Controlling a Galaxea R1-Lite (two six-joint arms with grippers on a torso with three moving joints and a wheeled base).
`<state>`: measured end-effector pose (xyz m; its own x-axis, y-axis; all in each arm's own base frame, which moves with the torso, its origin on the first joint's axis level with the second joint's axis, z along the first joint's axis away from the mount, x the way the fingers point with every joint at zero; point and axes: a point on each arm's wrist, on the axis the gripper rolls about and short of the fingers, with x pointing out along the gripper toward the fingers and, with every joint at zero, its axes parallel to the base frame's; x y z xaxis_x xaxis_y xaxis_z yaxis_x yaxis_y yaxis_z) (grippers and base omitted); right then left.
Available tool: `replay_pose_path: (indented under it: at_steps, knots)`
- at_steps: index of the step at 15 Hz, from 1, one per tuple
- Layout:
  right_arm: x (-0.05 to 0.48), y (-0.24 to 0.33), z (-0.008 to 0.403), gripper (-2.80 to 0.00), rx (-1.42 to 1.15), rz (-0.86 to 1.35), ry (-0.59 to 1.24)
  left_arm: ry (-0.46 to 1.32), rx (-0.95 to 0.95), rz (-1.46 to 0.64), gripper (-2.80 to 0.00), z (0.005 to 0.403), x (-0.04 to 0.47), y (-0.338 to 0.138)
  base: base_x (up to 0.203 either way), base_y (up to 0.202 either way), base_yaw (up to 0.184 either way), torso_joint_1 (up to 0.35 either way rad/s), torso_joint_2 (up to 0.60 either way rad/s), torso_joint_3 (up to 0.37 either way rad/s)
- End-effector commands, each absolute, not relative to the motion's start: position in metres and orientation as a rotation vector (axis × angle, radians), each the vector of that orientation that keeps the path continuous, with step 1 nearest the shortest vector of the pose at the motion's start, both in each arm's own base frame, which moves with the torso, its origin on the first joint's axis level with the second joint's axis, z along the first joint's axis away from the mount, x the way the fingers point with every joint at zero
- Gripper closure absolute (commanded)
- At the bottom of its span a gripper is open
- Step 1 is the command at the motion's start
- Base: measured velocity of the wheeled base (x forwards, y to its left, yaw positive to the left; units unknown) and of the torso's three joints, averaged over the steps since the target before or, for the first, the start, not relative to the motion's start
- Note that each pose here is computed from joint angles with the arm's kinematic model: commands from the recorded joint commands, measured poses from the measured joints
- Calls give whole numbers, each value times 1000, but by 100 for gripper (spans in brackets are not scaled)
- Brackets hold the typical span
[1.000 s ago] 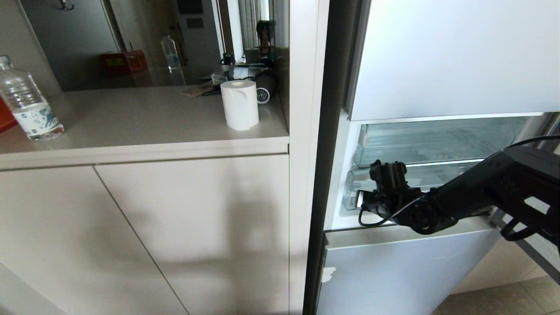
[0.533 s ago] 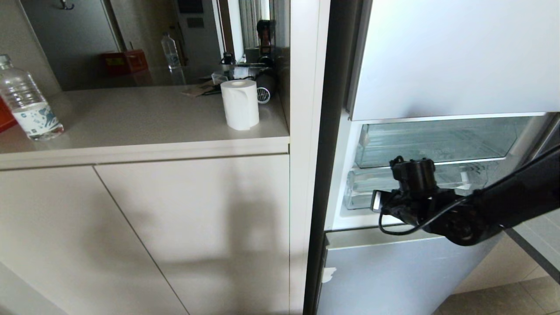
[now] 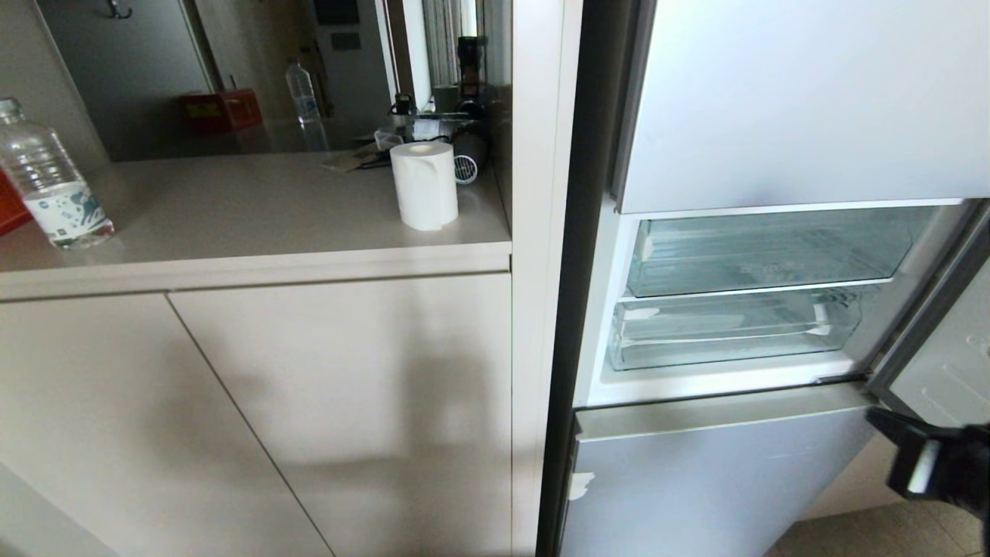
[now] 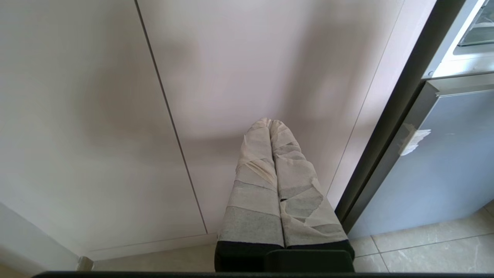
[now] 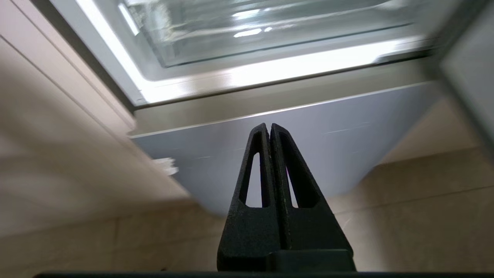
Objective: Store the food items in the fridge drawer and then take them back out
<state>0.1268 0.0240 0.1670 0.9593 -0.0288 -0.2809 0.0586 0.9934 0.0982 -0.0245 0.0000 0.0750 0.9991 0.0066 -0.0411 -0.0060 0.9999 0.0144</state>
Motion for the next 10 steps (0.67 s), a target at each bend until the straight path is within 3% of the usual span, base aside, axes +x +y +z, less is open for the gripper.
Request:
replay_pose_path:
  at_steps: [1,4,6,10]
  knots:
    - [41,1,164,0,105,-74,15,43,14,7,0,75,-24,0,0,0,0,0,0,0]
    - [2,-2,120,0,-10,-102,6,43,13,7,0,75,-24,0,0,0,0,0,0,0]
    - [-5,0,87,0,-88,-34,155,43,12,7,0,75,-24,0,0,0,0,0,0,0]
    - [-23,1,76,0,-139,30,-3,42,12,7,0,75,-25,0,0,0,0,0,0,0]
